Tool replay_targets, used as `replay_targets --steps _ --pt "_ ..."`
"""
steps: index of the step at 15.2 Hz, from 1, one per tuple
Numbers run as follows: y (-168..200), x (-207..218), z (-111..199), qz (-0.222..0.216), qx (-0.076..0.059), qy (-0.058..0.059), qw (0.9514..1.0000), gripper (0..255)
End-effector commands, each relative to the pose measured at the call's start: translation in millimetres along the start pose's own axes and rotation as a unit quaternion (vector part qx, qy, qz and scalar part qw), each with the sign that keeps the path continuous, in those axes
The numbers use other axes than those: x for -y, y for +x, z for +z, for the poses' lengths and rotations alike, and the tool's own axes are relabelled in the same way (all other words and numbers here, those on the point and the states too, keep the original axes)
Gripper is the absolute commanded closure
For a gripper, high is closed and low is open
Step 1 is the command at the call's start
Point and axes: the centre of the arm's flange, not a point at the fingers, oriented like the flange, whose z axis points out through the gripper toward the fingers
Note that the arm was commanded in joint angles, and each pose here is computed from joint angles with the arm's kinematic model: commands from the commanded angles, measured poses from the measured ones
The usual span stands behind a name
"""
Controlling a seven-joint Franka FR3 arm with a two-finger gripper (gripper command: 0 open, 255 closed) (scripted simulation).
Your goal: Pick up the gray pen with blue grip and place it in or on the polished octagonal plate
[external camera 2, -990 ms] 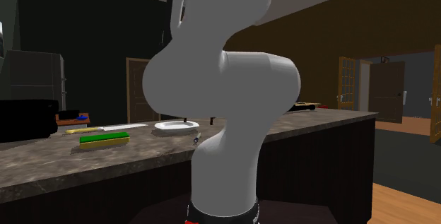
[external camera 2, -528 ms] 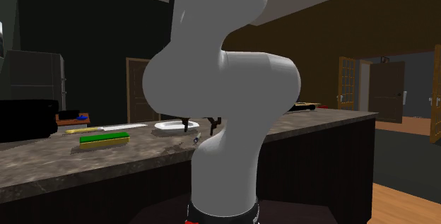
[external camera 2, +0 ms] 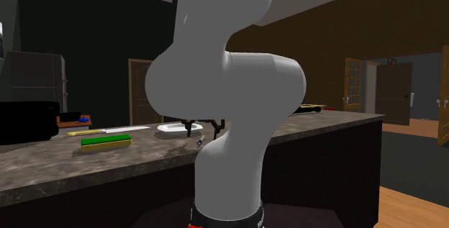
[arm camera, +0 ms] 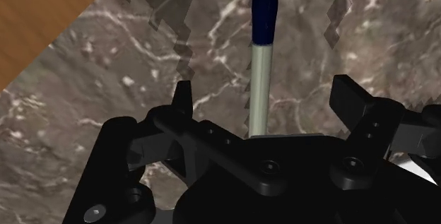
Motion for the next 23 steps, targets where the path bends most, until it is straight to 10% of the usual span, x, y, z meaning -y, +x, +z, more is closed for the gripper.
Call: replay_targets --steps 1,11,12,16,23 --pt "0 0 0 0.0 0.0 0.0 1.0 255" --pt "3 -3 -4 0.004 -0.006 0.001 1.0 255" --pt "3 -3 -4 0.004 -0.006 0.001 1.0 0" --pt "-19 76 -31 -0.01 0.009 -0.185 0.9826 0" --pt "-20 63 3 -0.01 0.009 -0.185 0.9826 0"
